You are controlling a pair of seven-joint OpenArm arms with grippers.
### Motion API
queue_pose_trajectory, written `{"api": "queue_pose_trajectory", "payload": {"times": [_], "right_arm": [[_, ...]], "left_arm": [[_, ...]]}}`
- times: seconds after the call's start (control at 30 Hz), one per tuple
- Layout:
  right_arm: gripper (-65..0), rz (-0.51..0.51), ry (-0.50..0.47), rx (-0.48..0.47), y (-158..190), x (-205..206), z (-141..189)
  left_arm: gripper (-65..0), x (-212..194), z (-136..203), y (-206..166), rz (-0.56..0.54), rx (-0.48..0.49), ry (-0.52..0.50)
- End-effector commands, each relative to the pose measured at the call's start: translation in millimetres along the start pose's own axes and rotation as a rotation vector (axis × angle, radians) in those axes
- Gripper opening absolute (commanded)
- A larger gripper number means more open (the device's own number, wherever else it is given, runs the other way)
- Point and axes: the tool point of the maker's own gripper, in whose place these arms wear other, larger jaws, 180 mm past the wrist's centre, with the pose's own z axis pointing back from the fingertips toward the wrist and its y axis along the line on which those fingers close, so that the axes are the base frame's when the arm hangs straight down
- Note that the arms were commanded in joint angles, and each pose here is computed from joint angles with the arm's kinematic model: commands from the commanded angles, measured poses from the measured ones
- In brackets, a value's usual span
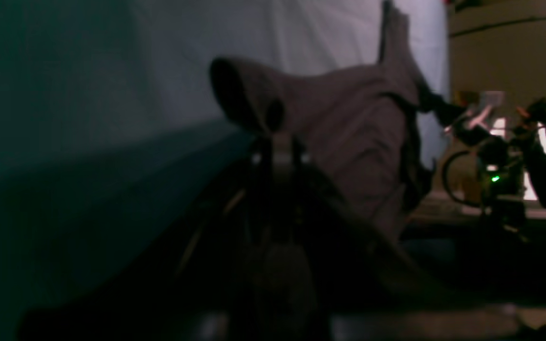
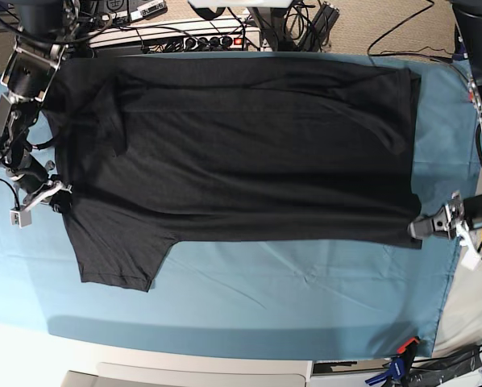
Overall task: Fold the T-shirt properly
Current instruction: 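Lift the hem with both grippers and fold it toward the shoulder edge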
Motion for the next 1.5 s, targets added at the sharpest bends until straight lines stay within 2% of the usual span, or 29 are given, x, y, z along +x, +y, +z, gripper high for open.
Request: {"api": "queue_pose_trajectory", "payload": {"times": [0.0,0.23,0.57,0.73,1.13,1.47], "right_arm": [[-65.0,0.041,-0.05,-0.012,-5.8,23.6,11.0],[-65.0,0.108,0.0,-0.053,-19.7,12.6,31.3],[-65.0,0.073,0.079,-0.037,-28.9,3.0,49.0],[-65.0,0.075,0.084,-0.04,-31.0,4.7,51.6],[-65.0,0.081,0.138,-0.049,-34.6,-2.7,55.2],[-65.0,0.092,0.205,-0.078,-48.3,-18.0,70.9]], "left_arm": [[-65.0,19.6,14.5,-6.4,-0.038,-0.002,-0.045],[-65.0,-4.3,22.4,8.7,-0.008,0.031,0.009],[-65.0,-3.7,41.9,16.3,-0.021,0.077,0.008],[-65.0,-4.6,54.1,20.4,-0.035,0.107,0.013],[-65.0,-58.0,51.0,38.5,0.015,0.132,0.105],[-65.0,-71.2,46.4,27.4,-0.07,0.128,0.157]]}}
